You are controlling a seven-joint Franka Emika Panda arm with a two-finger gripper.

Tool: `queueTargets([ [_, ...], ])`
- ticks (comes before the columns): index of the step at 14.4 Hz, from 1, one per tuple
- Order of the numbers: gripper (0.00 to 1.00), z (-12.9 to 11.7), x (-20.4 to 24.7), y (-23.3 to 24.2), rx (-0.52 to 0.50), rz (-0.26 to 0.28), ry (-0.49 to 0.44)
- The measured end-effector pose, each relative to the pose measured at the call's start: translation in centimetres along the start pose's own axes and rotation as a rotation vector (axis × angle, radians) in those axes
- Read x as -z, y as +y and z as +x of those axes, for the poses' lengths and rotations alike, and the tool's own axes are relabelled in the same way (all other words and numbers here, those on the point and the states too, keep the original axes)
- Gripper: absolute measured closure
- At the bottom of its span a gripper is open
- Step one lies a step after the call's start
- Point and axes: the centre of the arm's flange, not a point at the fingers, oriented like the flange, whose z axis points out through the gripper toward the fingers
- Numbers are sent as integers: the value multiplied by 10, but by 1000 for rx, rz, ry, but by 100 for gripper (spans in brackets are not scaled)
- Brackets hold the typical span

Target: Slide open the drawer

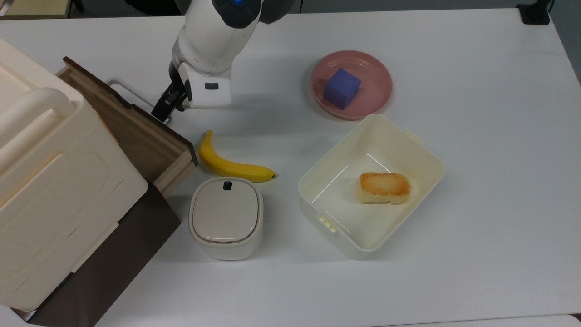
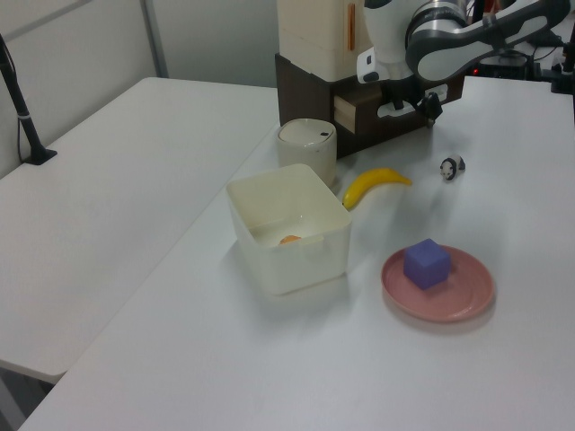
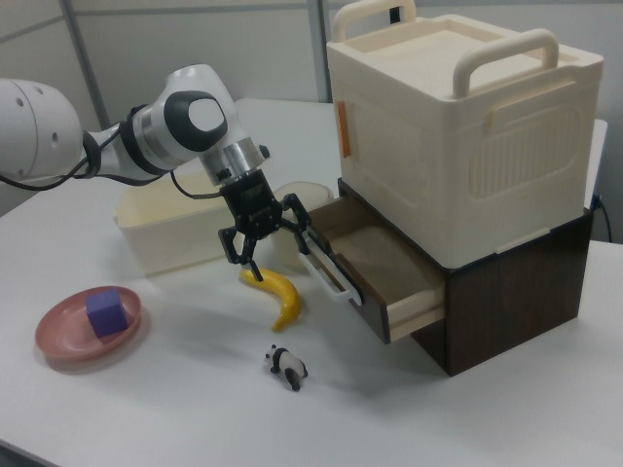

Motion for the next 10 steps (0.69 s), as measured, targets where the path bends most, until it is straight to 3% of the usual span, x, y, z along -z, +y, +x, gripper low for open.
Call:
queueTargets([
  [5, 0, -2, 7, -1, -30, 35, 48],
  [10, 0, -39, 57, 3, -150, 53, 211],
])
